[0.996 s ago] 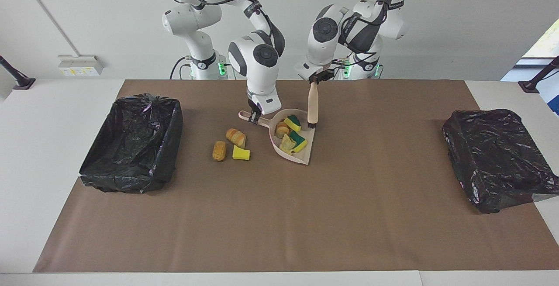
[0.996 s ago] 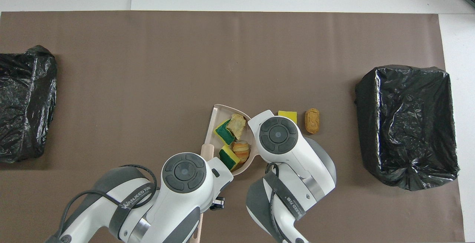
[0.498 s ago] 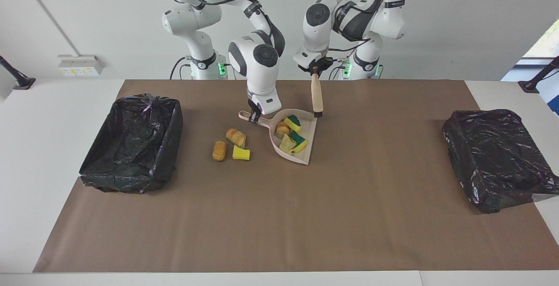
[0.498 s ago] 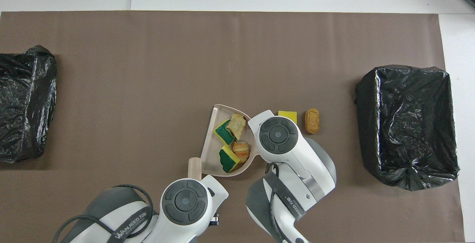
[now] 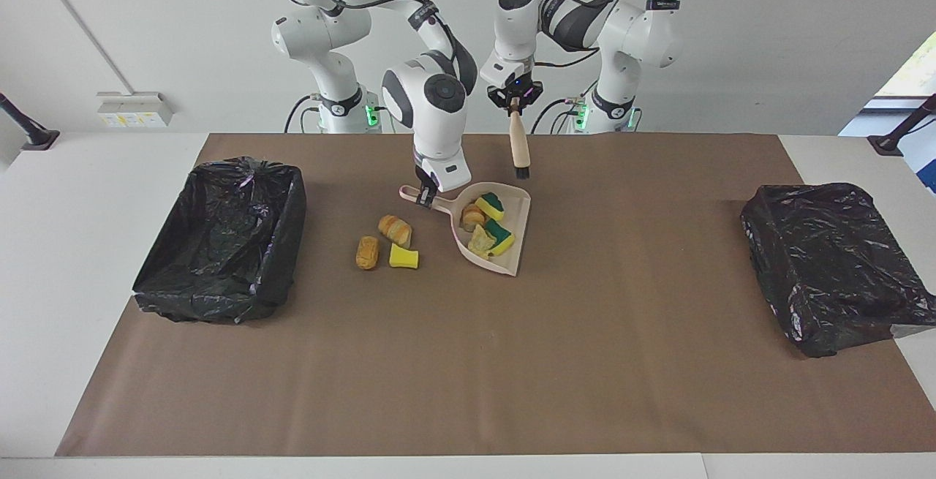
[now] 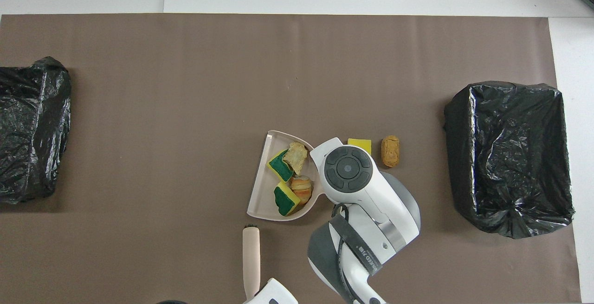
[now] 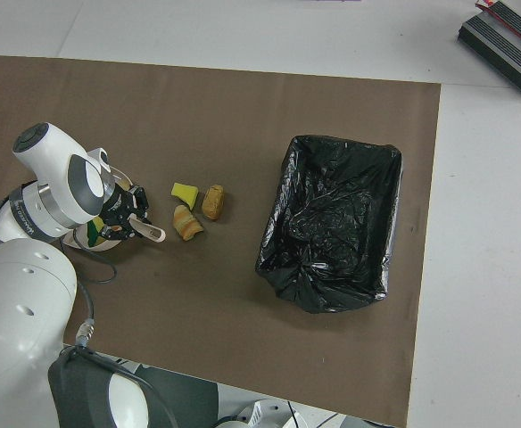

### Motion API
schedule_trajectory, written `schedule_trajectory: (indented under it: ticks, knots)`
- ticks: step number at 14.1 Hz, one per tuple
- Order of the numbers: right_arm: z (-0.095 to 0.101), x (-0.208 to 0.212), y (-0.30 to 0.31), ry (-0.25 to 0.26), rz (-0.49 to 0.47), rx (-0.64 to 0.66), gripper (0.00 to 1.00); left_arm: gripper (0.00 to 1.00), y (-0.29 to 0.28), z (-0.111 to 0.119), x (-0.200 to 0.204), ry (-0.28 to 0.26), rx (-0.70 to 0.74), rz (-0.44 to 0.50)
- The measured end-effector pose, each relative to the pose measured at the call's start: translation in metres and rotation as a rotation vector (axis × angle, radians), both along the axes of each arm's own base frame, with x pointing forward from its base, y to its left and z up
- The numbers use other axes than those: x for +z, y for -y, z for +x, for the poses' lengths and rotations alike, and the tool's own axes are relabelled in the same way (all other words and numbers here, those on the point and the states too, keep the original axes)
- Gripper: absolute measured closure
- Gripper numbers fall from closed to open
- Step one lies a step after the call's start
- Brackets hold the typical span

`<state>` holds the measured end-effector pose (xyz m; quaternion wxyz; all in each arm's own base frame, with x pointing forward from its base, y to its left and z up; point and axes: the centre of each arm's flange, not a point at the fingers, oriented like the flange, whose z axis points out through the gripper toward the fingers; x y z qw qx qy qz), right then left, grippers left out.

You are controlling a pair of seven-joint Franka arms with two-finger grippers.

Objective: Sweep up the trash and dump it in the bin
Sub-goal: 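Release the brush with the left gripper while the right gripper lifts the dustpan, then carry the dustpan to the far trash bag and tip it with the right gripper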

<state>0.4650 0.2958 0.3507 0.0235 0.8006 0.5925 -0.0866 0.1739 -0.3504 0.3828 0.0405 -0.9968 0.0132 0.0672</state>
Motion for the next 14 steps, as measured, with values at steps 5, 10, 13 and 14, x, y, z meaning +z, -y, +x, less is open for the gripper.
schedule_trajectory:
  ticks: [5,10,13,14]
  knots:
    - [0.026,0.028,0.044,0.023,0.007,-0.093,0.67,0.74,-0.001,-0.007,-0.023,0.001,0.007,-0.023]
    - [0.049,0.109,0.111,0.083,0.032,-0.177,0.67,0.74,0.008,0.001,-0.043,-0.003,0.031,-0.049]
    - [0.069,0.162,0.192,0.102,0.042,-0.205,0.67,0.74,0.008,0.006,-0.046,-0.004,0.037,-0.055]
    - [0.074,0.177,0.225,0.103,0.044,-0.210,0.67,0.74,0.006,0.011,-0.046,-0.006,0.034,-0.057]
